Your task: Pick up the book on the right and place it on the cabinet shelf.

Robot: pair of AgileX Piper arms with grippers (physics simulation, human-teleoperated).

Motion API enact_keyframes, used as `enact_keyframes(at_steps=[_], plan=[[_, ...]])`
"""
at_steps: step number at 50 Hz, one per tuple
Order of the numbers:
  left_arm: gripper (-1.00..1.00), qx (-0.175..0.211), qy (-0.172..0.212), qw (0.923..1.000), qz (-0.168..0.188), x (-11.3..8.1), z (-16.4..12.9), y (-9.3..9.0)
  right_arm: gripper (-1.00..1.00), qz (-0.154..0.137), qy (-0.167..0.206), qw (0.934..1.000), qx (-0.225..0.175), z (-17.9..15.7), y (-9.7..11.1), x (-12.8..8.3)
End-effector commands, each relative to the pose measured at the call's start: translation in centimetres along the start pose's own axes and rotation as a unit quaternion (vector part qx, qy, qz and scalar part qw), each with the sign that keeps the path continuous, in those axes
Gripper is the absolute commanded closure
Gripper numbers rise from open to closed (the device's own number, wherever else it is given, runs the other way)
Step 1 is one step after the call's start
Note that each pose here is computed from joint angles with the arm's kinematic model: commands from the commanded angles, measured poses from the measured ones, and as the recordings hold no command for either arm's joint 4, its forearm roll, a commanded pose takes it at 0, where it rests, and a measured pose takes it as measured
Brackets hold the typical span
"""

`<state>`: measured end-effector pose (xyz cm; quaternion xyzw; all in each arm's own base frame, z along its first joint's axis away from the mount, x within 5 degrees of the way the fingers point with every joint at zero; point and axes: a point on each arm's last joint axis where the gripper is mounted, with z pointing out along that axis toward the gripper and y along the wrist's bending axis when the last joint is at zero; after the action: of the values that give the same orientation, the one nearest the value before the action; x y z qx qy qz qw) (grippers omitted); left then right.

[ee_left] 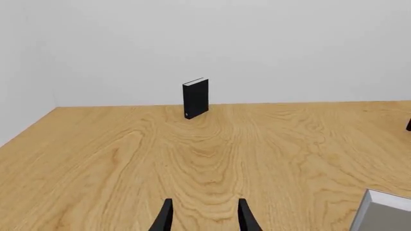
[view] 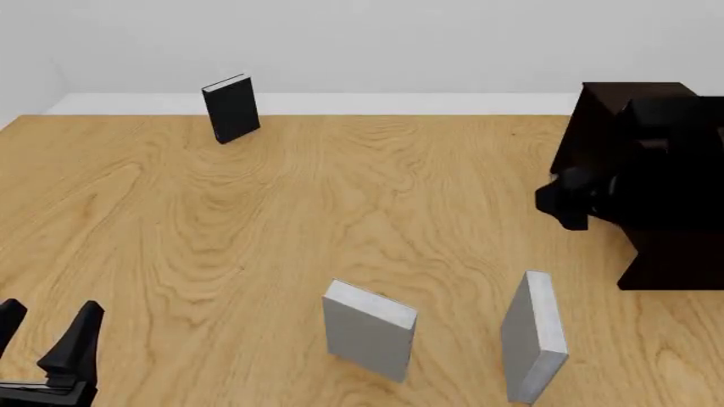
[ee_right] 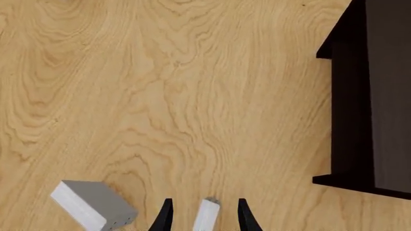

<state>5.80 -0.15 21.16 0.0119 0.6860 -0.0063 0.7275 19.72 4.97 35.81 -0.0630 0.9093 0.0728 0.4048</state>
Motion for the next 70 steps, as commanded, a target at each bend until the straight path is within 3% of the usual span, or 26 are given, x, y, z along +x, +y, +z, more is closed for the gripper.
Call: enact_keyframes(at_steps=[1, 27, 70], plan=[[-1.0, -0.001, 0.0, 1.0, -0.001, 0.0, 0.0, 0.0, -1.0, 0.003, 0.007, 1.0, -0.001, 1.1, 0.0, 0.8], [-1.0, -0.002, 0.002, 1.0, 0.0, 0.0, 0.0, 0.0, -1.0, 0.032, 0.029, 0.9991, -0.007, 3.4, 0.1, 4.2], [-1.0, -0.003, 0.001, 1.0, 0.002, 0.0, 0.0, 0.0, -1.0, 0.052, 0.051, 0.9973, -0.004, 5.6, -0.1, 7.1]])
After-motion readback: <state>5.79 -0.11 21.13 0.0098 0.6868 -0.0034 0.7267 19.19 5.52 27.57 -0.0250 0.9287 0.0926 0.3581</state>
